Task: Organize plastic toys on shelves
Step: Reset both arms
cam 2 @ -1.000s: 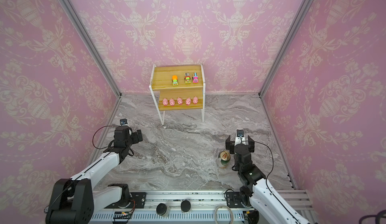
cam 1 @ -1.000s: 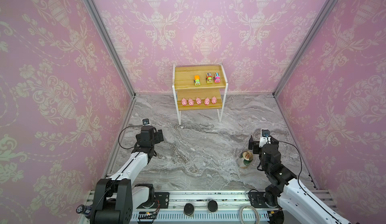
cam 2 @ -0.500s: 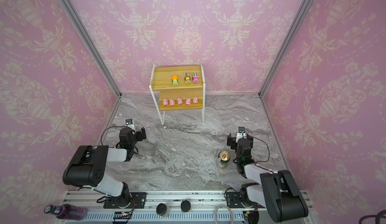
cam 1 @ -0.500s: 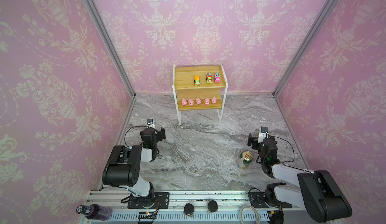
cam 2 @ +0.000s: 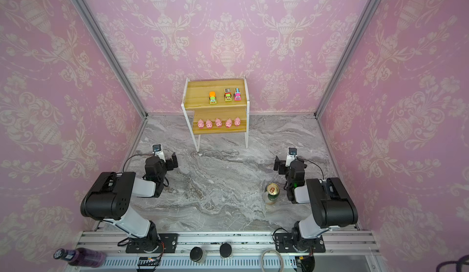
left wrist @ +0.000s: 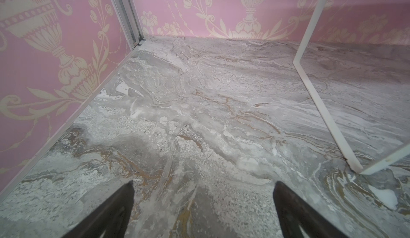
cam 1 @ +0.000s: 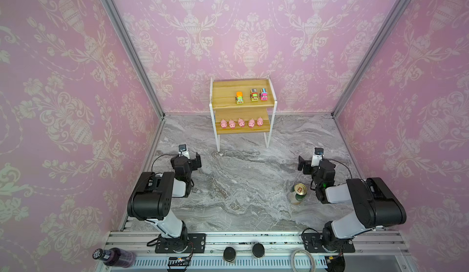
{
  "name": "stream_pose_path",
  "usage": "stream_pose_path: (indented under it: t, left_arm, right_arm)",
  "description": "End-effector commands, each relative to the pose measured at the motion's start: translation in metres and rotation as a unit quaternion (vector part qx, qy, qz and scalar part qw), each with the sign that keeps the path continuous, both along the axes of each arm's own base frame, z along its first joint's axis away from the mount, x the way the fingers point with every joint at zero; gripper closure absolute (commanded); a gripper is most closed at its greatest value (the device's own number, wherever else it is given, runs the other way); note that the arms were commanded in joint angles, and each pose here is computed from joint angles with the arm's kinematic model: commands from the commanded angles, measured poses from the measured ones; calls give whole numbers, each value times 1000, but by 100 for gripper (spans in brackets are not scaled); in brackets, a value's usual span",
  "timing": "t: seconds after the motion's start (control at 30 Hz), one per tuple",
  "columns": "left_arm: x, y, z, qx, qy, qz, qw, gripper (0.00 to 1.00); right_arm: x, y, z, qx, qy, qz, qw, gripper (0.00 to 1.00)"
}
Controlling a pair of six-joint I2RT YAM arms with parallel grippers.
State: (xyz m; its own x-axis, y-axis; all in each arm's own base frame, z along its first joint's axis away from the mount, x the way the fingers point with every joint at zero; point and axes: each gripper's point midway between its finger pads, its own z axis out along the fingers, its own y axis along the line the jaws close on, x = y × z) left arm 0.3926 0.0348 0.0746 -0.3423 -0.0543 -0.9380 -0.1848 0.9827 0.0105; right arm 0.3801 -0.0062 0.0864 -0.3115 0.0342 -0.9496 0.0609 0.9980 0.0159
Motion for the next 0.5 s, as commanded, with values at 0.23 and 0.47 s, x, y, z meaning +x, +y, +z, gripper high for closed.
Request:
stream_pose_path:
  t: [0.23,0.47]
  left_arm:
    - [2,1,4,8,-9,-7,1000,1]
    - [1,1,4,8,-10,-7,1000,1]
  right_arm:
    - [14,5,9,13,-1,13,1000,0]
    - [14,6,10,12,-3,14,1000,0]
